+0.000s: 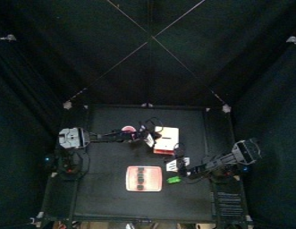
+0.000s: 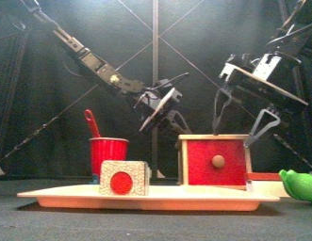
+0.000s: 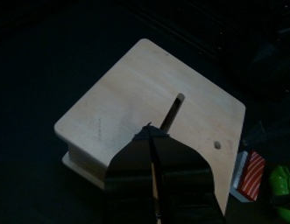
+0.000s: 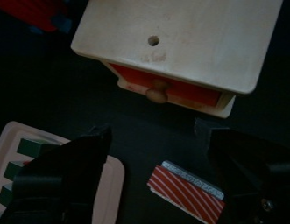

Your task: Grab drawer handle

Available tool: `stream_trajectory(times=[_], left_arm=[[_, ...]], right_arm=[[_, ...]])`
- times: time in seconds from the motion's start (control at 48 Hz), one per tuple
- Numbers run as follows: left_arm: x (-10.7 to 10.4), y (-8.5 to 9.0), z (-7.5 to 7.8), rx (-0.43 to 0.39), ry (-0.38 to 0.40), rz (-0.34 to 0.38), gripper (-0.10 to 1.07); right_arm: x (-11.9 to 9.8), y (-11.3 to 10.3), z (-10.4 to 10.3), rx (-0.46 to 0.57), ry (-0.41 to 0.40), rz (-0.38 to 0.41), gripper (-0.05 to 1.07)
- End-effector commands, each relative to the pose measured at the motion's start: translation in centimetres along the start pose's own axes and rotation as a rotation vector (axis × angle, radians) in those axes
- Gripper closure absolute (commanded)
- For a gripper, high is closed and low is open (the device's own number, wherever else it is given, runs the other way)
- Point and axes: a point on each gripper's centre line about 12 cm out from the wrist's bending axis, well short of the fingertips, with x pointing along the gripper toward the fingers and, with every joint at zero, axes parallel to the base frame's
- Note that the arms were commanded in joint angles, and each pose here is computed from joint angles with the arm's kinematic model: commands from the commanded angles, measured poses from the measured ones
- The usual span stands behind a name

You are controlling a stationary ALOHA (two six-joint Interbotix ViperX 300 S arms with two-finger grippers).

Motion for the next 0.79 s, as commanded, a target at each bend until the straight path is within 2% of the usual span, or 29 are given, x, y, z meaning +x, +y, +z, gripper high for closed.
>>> stream_trajectory(times=[0.0,0.292,0.542,0.771], left_arm=[[-0.1,-0.1,1.1,-0.002,-0.013,-0.001,0.80],[-0.1,0.0,1.0,-0.001,-0.006,0.003,0.80],[-0.1,-0.1,1.0,-0.001,-0.007,0.001,0.80],[-0.1,-0.1,0.9,-0.002,-0.005,0.002,0.80]], right_arm=[[-0.3,0.9,0.5,0.017,-0.005,0.016,-0.01],[0.6,1.8,0.2,0.038,0.009,-0.018,-0.01],[1.9,1.6,0.4,0.070,0.030,-0.058,-0.01],[3.3,1.3,1.3,0.086,-0.002,-0.092,-0.01]])
